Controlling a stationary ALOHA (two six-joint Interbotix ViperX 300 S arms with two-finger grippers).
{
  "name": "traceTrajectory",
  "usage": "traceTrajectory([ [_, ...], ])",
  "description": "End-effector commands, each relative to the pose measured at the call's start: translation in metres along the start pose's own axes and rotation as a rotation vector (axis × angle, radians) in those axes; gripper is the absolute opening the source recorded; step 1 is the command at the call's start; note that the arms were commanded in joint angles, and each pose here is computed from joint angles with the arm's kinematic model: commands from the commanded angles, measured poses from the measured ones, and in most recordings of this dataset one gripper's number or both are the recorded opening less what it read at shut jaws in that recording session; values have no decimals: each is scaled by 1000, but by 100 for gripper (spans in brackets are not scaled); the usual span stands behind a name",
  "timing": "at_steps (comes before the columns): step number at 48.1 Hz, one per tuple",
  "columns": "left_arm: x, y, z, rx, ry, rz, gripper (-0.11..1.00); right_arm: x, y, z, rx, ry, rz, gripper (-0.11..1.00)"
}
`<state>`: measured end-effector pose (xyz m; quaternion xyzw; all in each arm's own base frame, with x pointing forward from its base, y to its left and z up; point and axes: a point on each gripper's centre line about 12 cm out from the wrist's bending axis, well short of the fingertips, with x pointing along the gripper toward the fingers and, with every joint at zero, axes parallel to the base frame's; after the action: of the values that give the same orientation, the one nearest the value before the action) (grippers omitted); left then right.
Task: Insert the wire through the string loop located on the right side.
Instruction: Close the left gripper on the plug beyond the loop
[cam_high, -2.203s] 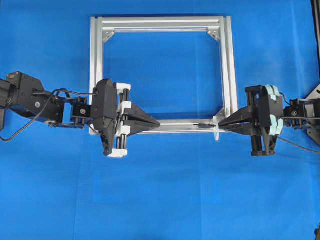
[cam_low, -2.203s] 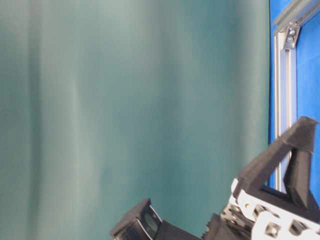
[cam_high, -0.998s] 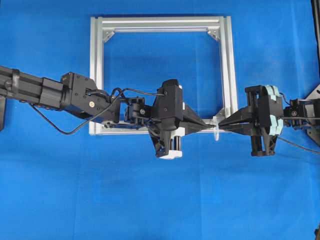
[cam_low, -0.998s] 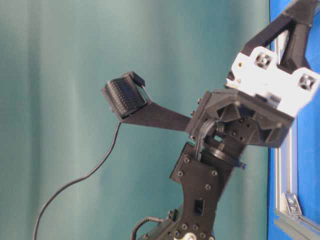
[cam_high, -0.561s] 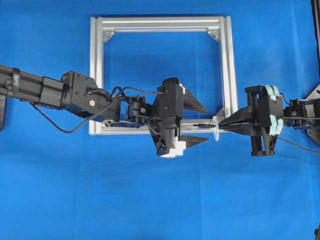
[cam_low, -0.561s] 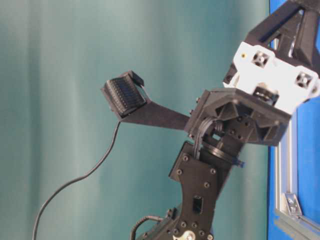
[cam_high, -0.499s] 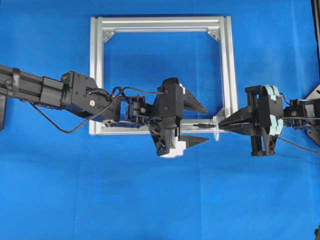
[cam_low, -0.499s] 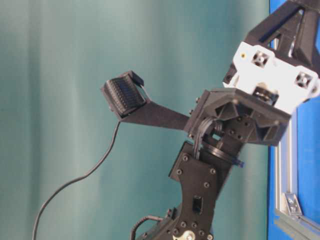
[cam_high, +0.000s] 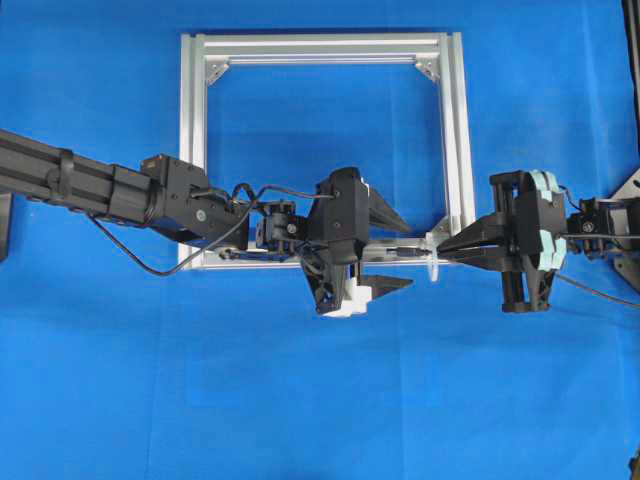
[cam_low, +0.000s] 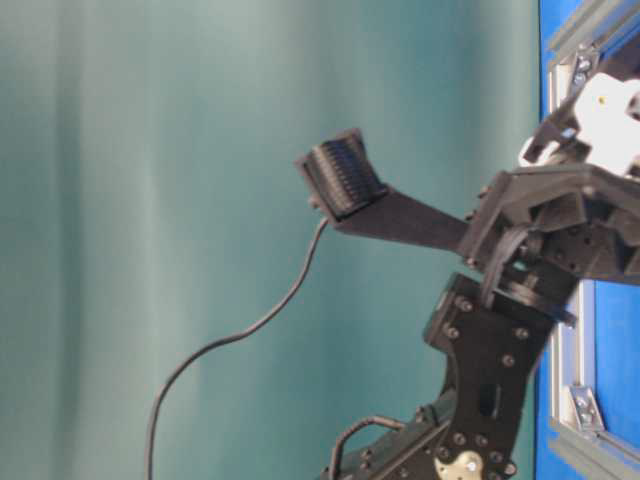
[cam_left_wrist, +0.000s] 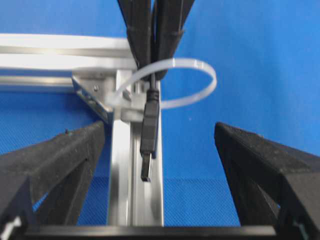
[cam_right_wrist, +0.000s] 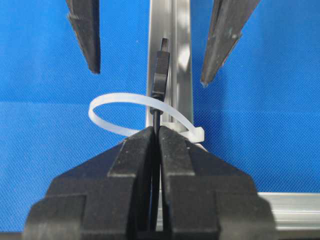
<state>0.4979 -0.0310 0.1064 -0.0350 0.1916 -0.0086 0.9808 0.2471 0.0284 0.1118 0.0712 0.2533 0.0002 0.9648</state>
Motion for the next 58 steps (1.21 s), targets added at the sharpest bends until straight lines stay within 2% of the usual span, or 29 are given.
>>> traceTrajectory([
  [1, -1, 0, 19, 0, -52, -2, 86, 1, 1, 7, -1, -24, 3, -4],
  [53, -1, 1, 17, 1, -35, 0, 86, 1, 1, 7, -1, -24, 5, -4],
  [58, -1, 1, 16, 1, -31, 2, 83, 2, 1, 7, 0, -23, 4, -4],
])
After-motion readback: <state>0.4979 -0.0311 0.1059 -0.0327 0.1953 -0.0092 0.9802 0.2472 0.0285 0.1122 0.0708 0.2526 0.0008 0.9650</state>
